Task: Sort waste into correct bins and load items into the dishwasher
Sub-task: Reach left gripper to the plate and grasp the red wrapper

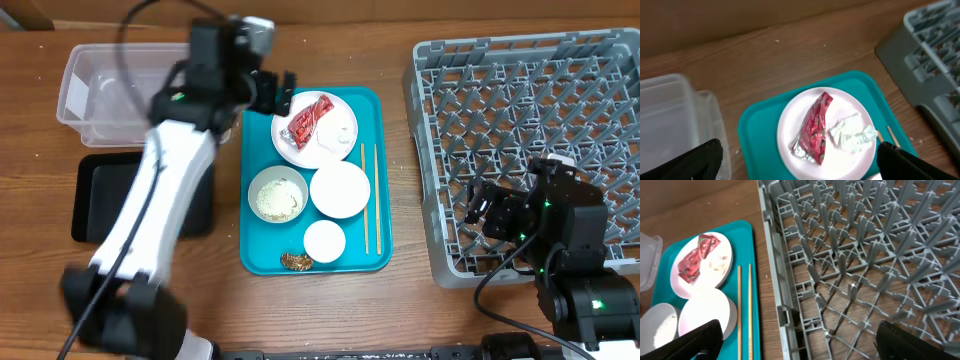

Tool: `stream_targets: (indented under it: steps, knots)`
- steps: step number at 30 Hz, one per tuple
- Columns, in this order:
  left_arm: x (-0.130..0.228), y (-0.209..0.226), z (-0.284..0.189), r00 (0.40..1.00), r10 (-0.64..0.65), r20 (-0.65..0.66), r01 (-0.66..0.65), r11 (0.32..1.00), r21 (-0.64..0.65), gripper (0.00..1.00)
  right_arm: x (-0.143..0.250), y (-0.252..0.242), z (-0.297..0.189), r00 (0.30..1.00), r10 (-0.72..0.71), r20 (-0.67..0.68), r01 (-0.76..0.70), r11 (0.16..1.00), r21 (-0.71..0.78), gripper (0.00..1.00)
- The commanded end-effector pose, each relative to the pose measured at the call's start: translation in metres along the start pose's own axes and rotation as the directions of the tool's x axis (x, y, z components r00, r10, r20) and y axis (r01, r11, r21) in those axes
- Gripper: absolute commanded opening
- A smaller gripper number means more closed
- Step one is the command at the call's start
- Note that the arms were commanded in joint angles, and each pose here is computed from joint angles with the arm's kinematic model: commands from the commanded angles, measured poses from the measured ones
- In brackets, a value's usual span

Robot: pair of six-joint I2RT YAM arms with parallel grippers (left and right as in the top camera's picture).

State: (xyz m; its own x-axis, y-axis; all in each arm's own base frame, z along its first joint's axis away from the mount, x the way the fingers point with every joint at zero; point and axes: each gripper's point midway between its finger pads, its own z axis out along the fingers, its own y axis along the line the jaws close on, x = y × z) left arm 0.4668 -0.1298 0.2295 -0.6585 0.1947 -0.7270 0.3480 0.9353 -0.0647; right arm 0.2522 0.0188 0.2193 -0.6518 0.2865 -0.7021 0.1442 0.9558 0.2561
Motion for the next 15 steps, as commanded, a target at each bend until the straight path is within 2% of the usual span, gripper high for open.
stream_targets:
  steps: [1, 3, 8, 12, 15]
  knots:
    - [0.028, -0.014, 0.056, 0.991, 0.082, -0.109, -0.081, 0.997, 0.016, 0.96, -0.010, 0.005, -0.007, 0.999, -0.002, 0.033, 0.002, 1.000, -0.015, 1.00]
    - [0.060, -0.029, 0.094, 0.975, 0.095, -0.200, -0.085, 0.995, 0.059, 0.93, -0.010, 0.005, -0.007, 0.999, -0.002, 0.033, 0.002, 1.000, -0.015, 1.00]
    - [0.107, -0.033, 0.138, 0.945, 0.082, -0.316, -0.062, 0.996, 0.071, 0.82, -0.009, 0.004, -0.007, 1.000, -0.002, 0.028, 0.002, 1.000, -0.013, 1.00]
    - [0.123, -0.032, 0.150, 0.932, 0.079, -0.355, -0.057, 0.996, 0.071, 0.77, -0.006, 0.003, -0.007, 1.000, -0.002, 0.014, 0.002, 1.000, -0.009, 1.00]
    - [0.124, -0.032, 0.152, 0.932, 0.079, -0.354, -0.058, 0.996, 0.070, 0.70, -0.003, 0.002, -0.007, 1.000, -0.001, 0.004, 0.002, 1.000, -0.005, 1.00]
